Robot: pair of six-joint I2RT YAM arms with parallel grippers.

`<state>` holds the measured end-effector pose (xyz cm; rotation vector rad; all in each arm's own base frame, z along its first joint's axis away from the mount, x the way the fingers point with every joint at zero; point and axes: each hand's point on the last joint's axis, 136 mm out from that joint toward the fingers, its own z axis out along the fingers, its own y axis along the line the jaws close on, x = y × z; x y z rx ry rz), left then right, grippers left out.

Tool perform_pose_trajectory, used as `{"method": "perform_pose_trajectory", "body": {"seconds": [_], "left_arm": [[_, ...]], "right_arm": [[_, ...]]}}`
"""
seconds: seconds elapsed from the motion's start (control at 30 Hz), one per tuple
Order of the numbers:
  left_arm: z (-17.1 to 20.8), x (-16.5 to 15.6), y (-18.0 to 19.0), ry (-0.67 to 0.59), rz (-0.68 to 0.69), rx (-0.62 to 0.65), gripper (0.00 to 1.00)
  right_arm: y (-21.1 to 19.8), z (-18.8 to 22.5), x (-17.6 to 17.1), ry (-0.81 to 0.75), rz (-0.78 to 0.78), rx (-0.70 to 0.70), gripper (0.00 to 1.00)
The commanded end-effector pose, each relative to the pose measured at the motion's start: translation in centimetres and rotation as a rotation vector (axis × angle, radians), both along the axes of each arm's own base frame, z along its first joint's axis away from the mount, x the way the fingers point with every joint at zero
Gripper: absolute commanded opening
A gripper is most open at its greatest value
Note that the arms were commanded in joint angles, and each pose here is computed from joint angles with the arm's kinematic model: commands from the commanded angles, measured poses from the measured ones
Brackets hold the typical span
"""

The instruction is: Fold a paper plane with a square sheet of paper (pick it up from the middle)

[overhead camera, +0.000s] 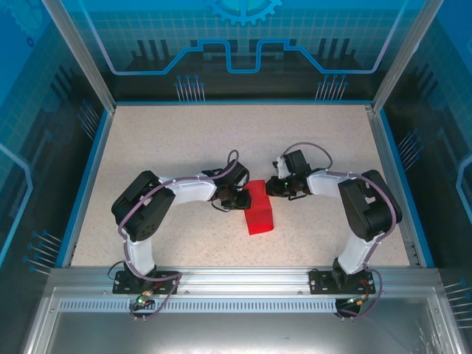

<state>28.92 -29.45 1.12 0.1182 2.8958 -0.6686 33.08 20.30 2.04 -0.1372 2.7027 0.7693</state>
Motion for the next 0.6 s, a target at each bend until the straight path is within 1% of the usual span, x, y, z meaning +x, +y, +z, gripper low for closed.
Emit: {"method": "perform_pose_trajectory", "body": {"seconds": [0.0,0.07,0.2,0.3,0.57], "left_arm": [[-4.2,-3.2,4.5,0.12,0.011,0.202,0.18],[-4.3,-3.2,4.4,0.123,0.011,0.202,0.18],[-4.4,-3.2,4.4,0.124,0.01,0.201,0.18],[-4.4,-3.3,4.4,0.125,0.009,0.203,0.18],[-4.4,-3.4,4.7,0.126,0.004,0.216,0.18]], "right_arm": [[0.6,1.2,-1.5,-0.004,0.062,-0.005,0.14],[1.4,1.3,-2.8,0.024,0.09,0.03,0.15],[2.2,0.4,-5.5,0.089,0.132,0.052,0.15],[1.9,-0.4,-6.9,0.126,0.148,0.029,0.15],[0.6,-1.8,-9.2,0.186,0.17,-0.015,0.14]]}}
